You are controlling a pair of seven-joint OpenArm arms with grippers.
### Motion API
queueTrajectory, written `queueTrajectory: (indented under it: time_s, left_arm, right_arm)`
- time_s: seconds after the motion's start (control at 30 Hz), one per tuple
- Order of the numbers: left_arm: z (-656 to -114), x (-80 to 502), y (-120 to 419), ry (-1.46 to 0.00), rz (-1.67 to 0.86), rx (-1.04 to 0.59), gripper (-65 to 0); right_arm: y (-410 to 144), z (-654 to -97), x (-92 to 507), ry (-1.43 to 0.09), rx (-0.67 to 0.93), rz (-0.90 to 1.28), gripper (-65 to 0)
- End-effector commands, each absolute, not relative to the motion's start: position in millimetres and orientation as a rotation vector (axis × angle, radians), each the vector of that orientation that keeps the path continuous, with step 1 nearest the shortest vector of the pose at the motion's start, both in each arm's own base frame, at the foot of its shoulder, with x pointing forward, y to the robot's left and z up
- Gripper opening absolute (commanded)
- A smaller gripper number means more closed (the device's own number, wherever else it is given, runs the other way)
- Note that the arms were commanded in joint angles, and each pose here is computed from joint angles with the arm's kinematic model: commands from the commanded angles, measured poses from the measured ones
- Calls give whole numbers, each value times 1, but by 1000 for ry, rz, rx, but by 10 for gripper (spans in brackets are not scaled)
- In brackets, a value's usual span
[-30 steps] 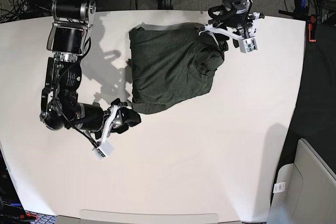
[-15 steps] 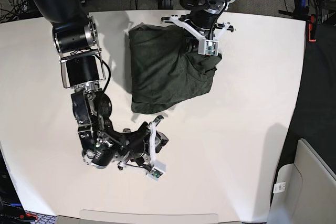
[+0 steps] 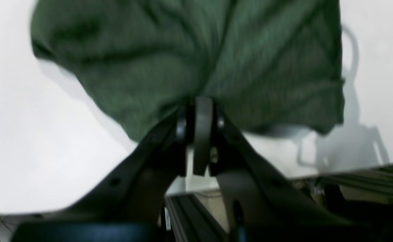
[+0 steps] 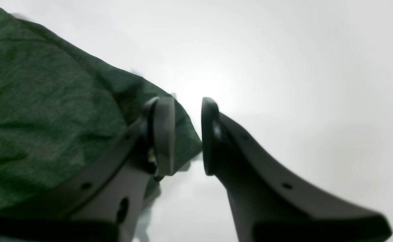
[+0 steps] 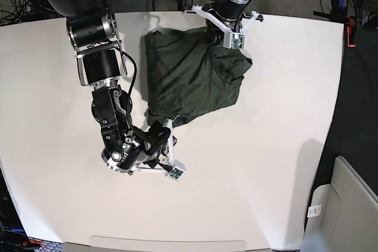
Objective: Fold the T-shirt properly
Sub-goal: 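Grasp the bundle's opposite edge with the right gripper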
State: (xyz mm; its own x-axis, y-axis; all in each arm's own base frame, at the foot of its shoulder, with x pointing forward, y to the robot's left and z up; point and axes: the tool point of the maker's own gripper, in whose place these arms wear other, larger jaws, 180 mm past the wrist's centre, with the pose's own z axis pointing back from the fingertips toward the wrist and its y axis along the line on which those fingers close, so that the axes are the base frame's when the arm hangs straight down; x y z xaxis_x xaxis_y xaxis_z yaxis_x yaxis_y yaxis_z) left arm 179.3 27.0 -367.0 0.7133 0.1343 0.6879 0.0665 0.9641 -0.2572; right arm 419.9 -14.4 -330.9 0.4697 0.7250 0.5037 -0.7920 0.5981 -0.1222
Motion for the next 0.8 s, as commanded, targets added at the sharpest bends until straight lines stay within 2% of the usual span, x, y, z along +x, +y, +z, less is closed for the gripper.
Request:
queueTrajectory:
  time_s: [0.0, 0.17, 0.4, 0.63, 0.77]
  left_arm:
    - [-358, 181, 23, -813, 37, -291, -639]
    - [-356, 179, 11, -807, 15, -321, -639]
    - [-361, 191, 11, -809, 4, -311, -639]
    - [-363, 216, 11, -789, -34, -296, -639]
    - [-363, 228, 31, -800, -30, -250, -639]
  right_arm:
    - [-9, -317, 431, -593, 144, 934, -525]
    - [-2, -334, 427, -562, 175, 943, -525]
    - [22, -350, 409, -515, 156, 1074, -527]
    - [1, -367, 399, -441, 120, 1067, -527]
    - [-12, -369, 389, -408, 83, 1072, -527]
